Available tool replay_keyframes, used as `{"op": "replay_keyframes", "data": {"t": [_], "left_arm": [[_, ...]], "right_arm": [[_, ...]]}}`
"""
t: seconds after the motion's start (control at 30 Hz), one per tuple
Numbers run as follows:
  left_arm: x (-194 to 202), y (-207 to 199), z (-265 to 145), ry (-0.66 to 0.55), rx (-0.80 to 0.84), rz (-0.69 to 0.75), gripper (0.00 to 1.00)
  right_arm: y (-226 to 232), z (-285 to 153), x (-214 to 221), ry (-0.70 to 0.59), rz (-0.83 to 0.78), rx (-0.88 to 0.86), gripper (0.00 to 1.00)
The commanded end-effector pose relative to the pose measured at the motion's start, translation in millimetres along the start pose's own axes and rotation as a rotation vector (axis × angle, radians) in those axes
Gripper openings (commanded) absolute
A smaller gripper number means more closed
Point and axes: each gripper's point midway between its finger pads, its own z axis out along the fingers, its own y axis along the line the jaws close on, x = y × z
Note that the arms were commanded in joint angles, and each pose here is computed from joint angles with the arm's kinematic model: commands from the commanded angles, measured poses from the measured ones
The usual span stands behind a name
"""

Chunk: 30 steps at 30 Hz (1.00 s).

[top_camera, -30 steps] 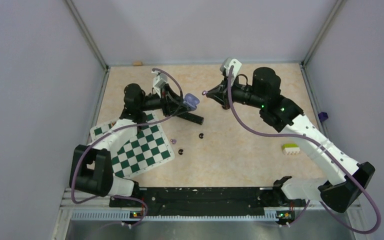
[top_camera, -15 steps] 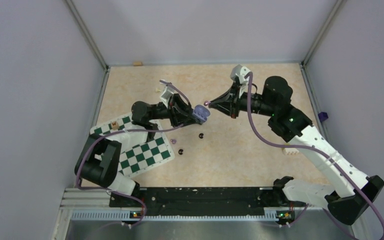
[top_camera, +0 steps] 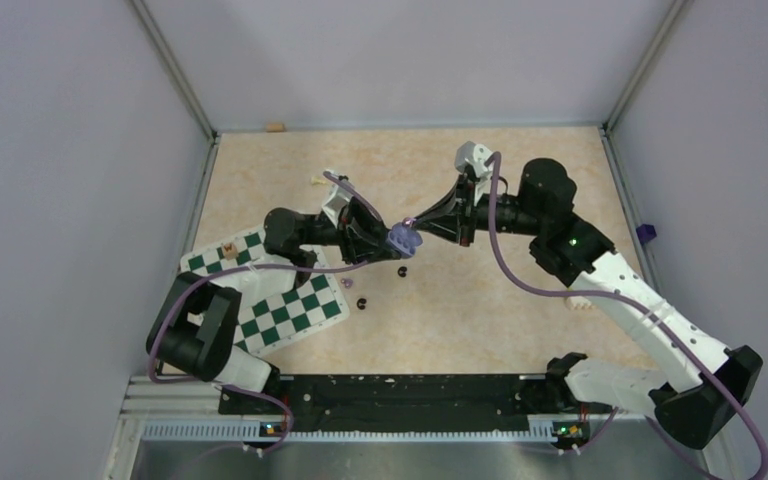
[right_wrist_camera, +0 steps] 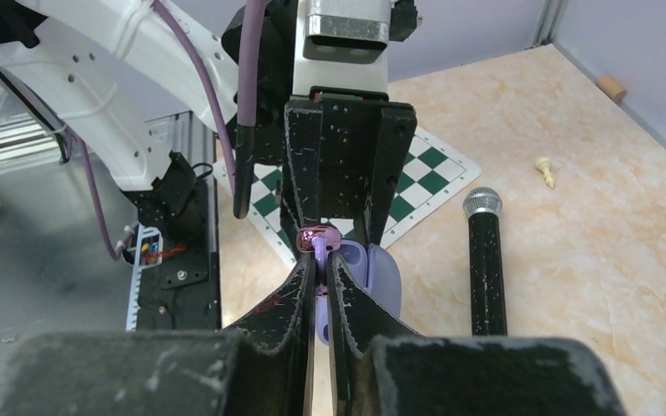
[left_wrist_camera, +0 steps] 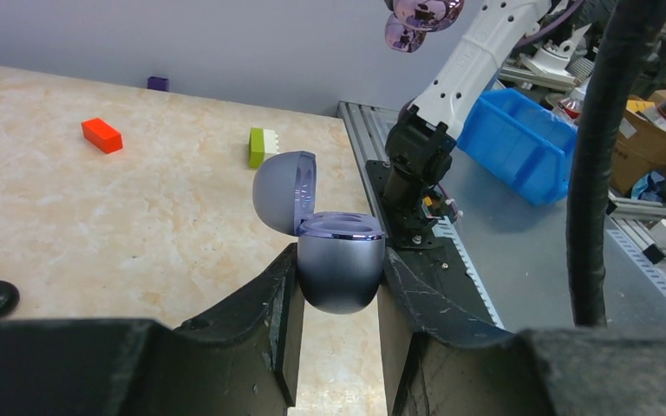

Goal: Insert the wireless bluetooth earbuds into the charging case
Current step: Insert the left earbud into the left side groove of the charging case.

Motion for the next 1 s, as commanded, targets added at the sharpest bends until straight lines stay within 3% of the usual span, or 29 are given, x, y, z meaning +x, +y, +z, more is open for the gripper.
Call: {"op": "replay_keyframes", "data": {"t": [0.0, 0.97], "left_arm": [[-8, -17, 2, 0.006, 0.053, 0.117, 0.0], [-12, -20, 3, 0.005, 0.058, 0.115, 0.0]], "right_arm": [[1, 4, -4, -0.03, -0.017, -0.036, 0.06], [0, 29, 30, 0.02, 0.008, -0.074, 0.07]]}}
